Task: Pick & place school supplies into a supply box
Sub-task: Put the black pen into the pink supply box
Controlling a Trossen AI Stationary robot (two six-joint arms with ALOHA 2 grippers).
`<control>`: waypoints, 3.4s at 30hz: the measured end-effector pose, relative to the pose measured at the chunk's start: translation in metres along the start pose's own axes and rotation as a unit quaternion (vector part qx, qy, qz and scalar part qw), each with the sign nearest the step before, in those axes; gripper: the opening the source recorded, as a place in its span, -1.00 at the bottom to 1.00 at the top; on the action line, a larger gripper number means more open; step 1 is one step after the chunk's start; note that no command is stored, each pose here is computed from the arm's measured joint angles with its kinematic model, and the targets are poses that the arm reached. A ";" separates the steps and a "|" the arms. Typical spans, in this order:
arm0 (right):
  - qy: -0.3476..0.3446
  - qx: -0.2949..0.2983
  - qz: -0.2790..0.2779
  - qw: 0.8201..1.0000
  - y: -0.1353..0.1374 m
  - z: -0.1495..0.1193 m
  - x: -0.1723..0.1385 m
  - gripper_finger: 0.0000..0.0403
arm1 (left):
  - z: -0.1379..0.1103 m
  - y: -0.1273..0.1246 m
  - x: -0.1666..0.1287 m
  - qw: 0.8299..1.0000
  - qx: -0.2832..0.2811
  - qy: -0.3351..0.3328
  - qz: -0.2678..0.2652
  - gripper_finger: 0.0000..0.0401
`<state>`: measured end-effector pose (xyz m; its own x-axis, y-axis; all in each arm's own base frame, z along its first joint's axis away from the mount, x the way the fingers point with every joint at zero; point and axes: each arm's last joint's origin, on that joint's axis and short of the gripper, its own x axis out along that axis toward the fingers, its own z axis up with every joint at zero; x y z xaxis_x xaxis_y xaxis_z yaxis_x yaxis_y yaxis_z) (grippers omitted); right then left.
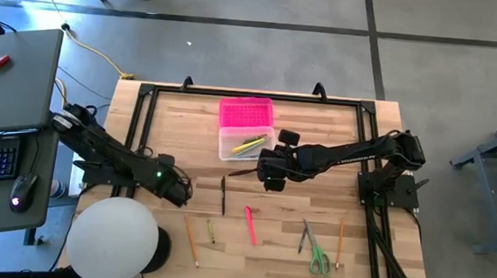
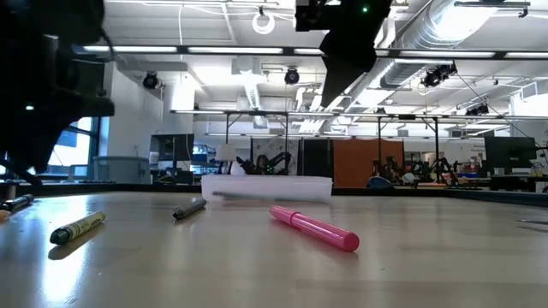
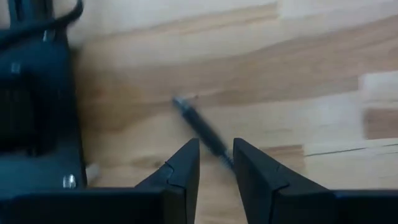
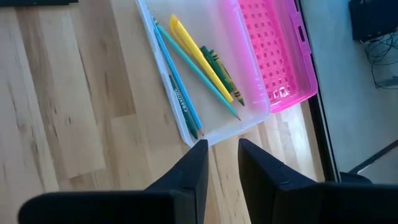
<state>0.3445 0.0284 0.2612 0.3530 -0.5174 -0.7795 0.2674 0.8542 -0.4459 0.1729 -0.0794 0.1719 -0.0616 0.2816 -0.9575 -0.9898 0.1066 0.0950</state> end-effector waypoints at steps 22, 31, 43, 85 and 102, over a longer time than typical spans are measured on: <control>0.014 0.013 -0.014 1.000 -0.019 0.002 0.012 -0.67 | -0.022 0.005 0.013 0.993 -0.104 -0.057 -0.024 -0.37; 0.019 0.009 -0.016 1.000 -0.024 0.003 0.015 -0.67 | -0.028 -0.001 0.026 0.991 -0.115 -0.069 0.006 -0.37; 0.021 0.005 -0.017 1.000 -0.024 0.002 0.015 -0.67 | -0.039 -0.014 0.058 0.982 -0.106 -0.157 0.022 -0.37; 0.020 -0.022 0.025 0.999 -0.021 0.003 0.015 -0.67 | 0.024 -0.104 -0.033 0.900 0.149 -0.378 -0.158 -0.81; 0.112 0.045 -0.143 0.982 -0.029 -0.044 -0.036 -0.67 | 0.179 -0.181 0.026 0.858 0.297 -0.326 -0.263 -0.82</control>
<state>0.2848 0.0246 0.2825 0.0485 -0.7034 -0.7091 0.4090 0.6617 -0.6284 0.3739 0.0788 0.1786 0.6499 0.4996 -0.5728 -0.6071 0.7946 0.0044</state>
